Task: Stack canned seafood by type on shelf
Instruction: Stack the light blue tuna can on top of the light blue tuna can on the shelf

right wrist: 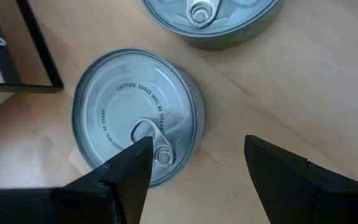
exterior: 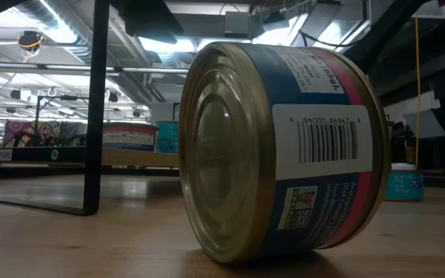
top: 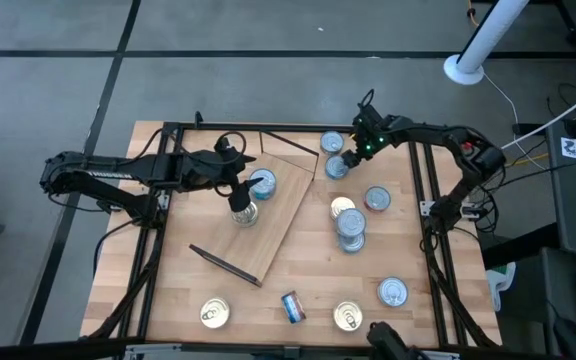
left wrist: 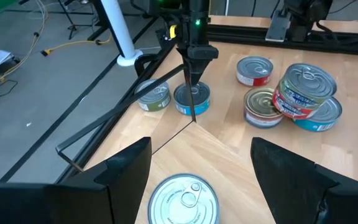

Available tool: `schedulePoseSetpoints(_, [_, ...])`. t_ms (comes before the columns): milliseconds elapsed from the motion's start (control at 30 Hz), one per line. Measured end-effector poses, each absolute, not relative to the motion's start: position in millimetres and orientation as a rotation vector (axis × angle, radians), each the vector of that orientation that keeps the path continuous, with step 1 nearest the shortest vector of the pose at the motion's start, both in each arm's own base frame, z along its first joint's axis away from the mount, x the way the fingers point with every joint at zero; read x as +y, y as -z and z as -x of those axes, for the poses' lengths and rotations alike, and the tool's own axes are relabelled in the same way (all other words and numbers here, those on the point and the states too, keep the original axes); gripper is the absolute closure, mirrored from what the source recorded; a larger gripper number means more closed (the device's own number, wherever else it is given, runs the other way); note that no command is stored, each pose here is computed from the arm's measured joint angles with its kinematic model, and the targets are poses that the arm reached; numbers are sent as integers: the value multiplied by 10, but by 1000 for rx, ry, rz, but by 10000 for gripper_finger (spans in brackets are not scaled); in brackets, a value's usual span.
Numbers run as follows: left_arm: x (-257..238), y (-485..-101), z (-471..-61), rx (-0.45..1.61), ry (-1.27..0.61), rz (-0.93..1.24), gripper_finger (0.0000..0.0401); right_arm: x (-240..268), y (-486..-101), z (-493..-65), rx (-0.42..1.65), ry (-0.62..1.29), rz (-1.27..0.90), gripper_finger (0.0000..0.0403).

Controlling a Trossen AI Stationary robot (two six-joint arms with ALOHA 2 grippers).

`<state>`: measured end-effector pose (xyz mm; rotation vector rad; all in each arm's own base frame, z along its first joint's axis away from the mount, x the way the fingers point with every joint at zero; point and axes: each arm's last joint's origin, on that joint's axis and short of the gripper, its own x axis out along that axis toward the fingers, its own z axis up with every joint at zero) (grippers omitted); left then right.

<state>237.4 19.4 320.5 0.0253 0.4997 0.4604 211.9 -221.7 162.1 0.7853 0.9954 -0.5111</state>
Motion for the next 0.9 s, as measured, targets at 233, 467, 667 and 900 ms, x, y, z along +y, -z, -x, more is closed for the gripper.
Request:
schedulePoseSetpoints(233, [193,-3206,-2374,499,-460,-25,130,-2256,-1539,-2155,991,512,-781,151])
schedulePoseSetpoints(467, [193,-3206,-2374,499,-460,-24,130,-2273,-1507,-2175,976,512,-802,151])
schedulePoseSetpoints(667, [193,-3206,-2374,499,-460,-24,130,-2280,-1513,-2197,943,476,-816,151])
schedulePoseSetpoints(900, [193,-3206,-2374,498,-461,-21,130,-2285,-1514,-2198,942,487,-811,151])
